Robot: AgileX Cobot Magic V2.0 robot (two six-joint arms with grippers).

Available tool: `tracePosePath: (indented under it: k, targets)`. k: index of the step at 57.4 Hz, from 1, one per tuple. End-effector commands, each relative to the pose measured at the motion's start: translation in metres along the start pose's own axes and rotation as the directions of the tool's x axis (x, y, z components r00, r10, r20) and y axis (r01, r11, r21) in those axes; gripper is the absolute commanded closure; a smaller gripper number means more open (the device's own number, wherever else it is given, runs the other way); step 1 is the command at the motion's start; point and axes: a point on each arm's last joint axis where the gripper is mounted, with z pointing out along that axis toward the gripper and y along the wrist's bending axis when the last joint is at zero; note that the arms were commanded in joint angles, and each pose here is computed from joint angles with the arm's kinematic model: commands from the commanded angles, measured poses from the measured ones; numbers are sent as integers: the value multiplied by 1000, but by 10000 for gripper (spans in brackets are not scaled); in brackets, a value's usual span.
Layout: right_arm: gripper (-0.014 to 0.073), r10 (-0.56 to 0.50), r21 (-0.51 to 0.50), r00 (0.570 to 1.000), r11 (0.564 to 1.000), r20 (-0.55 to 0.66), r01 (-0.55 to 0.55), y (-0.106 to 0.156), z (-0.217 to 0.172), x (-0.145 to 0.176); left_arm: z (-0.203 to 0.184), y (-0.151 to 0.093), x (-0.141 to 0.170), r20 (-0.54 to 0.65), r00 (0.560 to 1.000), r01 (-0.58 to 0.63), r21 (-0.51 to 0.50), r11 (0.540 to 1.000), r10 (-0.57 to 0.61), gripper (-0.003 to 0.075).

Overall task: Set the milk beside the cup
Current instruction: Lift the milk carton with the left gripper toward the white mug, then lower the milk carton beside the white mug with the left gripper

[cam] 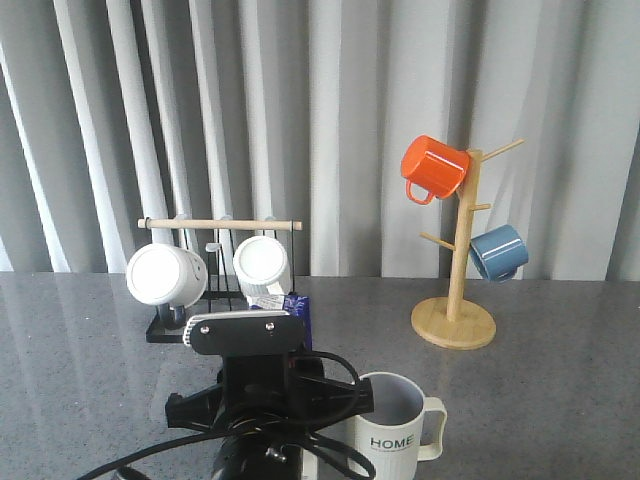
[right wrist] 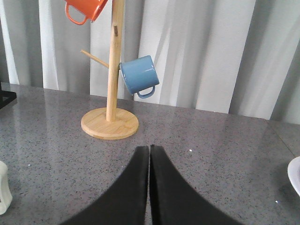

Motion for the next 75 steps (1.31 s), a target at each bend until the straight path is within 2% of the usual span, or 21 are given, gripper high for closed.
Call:
tracePosePath:
  k: [1, 8, 21, 35, 59, 75]
  targets:
    - [601, -10, -15, 997, 1000, 82, 12, 0, 0, -14, -7, -2, -27, 110, 993, 44, 30, 999, -47, 640]
    - [601, -10, -15, 997, 1000, 82, 12, 0, 0, -14, -5, -5, -27, 139, 990, 16, 39, 999, -21, 640]
    - [601, -10, -15, 997, 1000, 82, 12, 0, 0, -14, -3, -7, -23, 150, 987, 44, 54, 998, -52, 640]
    - [601, -10, -15, 997, 1000, 82, 12, 0, 0, -14, 4, -9, -11, 127, 991, 35, 34, 999, -39, 640]
    - [601, -10, -15, 997, 1000, 82, 12, 0, 0, -14, 3, -1, -13, 162, 983, 97, -44, 994, -89, 640]
    - [601, -10, -15, 997, 1000, 82, 12, 0, 0, -14, 4, -1, -11, 143, 985, 106, -45, 993, -99, 640]
